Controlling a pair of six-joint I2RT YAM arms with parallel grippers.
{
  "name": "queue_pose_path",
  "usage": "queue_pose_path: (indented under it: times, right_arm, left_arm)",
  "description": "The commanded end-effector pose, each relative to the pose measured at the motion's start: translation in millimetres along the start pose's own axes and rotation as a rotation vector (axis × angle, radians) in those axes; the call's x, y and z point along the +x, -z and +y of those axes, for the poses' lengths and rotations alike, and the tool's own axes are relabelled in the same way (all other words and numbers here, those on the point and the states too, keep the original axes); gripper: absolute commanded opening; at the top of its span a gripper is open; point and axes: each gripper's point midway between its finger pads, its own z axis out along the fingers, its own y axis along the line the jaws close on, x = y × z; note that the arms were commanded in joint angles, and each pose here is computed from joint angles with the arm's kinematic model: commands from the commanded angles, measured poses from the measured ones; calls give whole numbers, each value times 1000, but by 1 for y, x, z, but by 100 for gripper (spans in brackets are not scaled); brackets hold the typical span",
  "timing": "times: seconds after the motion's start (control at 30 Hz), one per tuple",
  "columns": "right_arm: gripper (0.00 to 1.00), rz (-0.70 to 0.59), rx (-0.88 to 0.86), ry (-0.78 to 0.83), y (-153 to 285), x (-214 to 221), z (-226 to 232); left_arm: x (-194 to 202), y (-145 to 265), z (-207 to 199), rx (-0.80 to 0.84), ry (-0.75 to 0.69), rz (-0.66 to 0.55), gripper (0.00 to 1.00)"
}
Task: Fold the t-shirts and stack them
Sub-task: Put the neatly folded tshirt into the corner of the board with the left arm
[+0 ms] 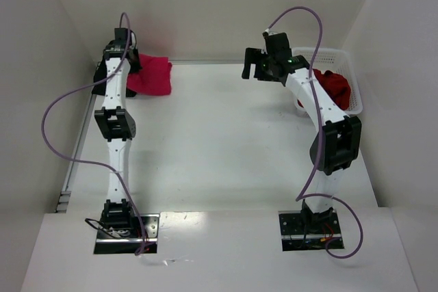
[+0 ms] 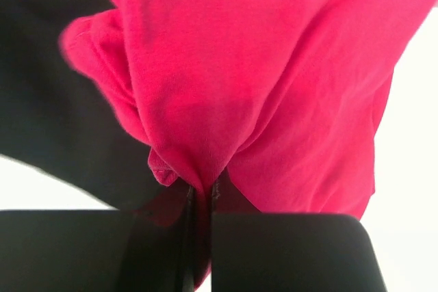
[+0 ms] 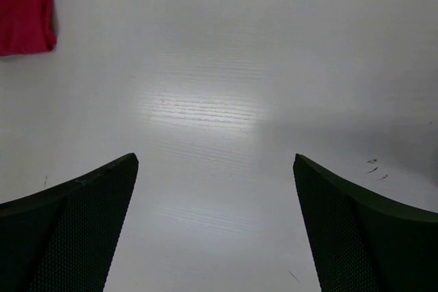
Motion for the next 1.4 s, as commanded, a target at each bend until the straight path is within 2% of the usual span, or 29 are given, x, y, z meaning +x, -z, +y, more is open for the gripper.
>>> queue_pose_path:
  times: [0.0,0.27,0.47,0.67,0.77,0.9,0.97,1.17,1.37]
  right_arm:
    - [100,-91,-2,-22,24,-23,3]
    - [100,-25,-15,-100,20,4,3]
    - [100,-16,-12,-149,17,17,1]
    - [100,-7,-9,-179,12,23,0]
    - [100,-6,-8,-190,11,25,-1]
    - [100,7,-14,-199,10,30,0]
    - [100,-2,-18,-199,9,27,1]
    - [100,5,-15,-208,6,32,0]
    - [100,9,-23,-217,7,33,2]
  left_arm:
    - [-49,42,62,-79,51,-136,0]
    - [-88,56,114,-129,153,-289,0]
    - [-97,53,122,-57,174,-328,0]
    - [-106,58,108,27,167,-361,0]
    - [-119,76,106,69,185,-401,0]
    - [-135,97,120,27,195,-464,0]
    - [-139,104,144,11,242,-488,0]
    - [-137,109,173,-21,283,-492,0]
    - [-123,91,188,-25,302,-446,0]
